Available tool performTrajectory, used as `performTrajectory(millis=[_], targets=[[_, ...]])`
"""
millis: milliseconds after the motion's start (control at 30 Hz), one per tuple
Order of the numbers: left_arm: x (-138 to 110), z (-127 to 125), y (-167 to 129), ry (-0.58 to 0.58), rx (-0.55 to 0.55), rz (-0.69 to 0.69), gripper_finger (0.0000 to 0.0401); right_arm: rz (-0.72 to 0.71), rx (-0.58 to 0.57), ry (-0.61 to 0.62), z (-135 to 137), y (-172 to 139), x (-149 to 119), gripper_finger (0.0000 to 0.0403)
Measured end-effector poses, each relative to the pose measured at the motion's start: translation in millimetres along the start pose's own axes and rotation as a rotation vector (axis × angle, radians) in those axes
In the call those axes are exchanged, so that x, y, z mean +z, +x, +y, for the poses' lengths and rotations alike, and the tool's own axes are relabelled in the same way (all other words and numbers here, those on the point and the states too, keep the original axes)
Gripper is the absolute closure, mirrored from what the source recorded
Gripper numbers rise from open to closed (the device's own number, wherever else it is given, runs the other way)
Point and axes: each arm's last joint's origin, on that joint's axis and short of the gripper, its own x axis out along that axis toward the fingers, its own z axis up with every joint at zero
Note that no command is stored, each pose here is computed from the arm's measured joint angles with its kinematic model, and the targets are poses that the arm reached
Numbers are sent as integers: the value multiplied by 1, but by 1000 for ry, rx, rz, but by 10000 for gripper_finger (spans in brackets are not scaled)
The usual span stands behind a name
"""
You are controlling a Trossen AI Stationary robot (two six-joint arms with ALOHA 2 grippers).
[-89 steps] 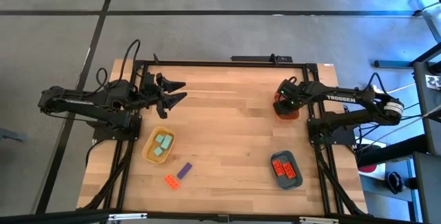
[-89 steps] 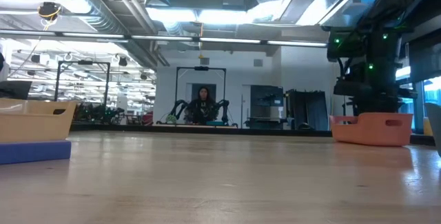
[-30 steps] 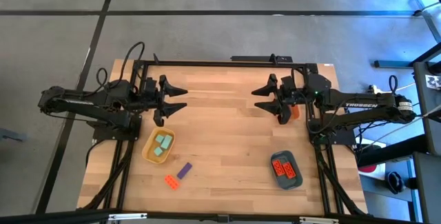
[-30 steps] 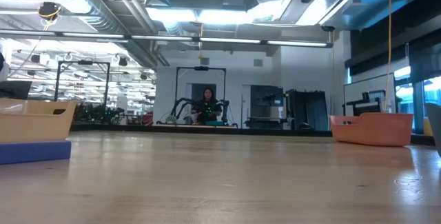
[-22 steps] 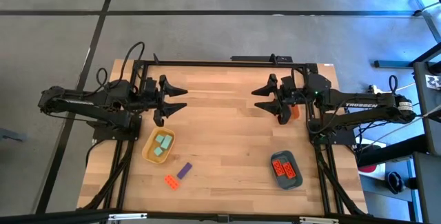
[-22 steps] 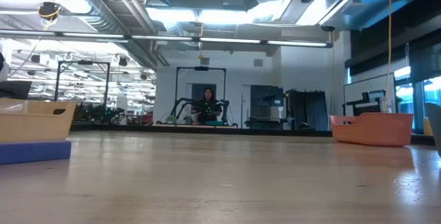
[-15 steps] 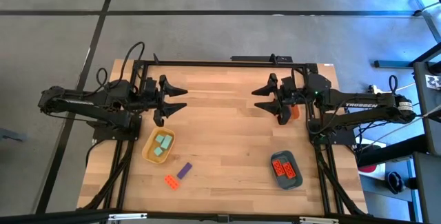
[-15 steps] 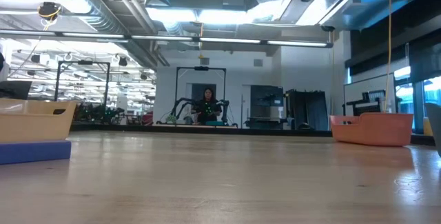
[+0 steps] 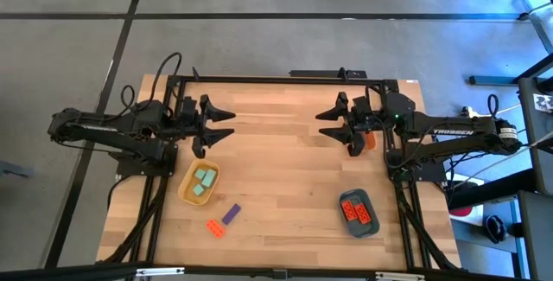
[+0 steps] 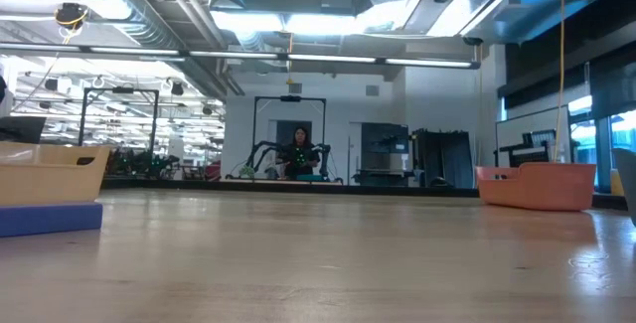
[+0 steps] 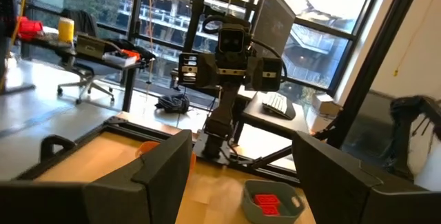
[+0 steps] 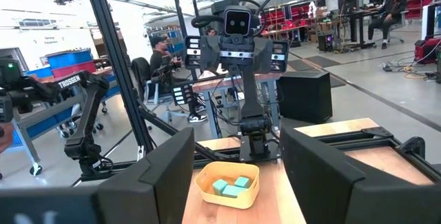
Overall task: Sort & place blocks by color
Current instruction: Put the purple block into the orange bin
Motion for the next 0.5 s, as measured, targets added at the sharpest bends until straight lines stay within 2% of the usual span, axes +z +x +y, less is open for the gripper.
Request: performTrajectory(millis=[167,267,333,500], targets=[[-4,-1,4,-74,-17,23,158,0,0,1,0,0,0,186],[-9,-6,10,-118,-33,84,158,0,0,2,0,0,0,185],[-9,-13,17,-141,-39,166,158,0,0,2,0,0,0,185],[-17,-39,37,-184,-4,514,158,0,0,2,0,0,0,185]])
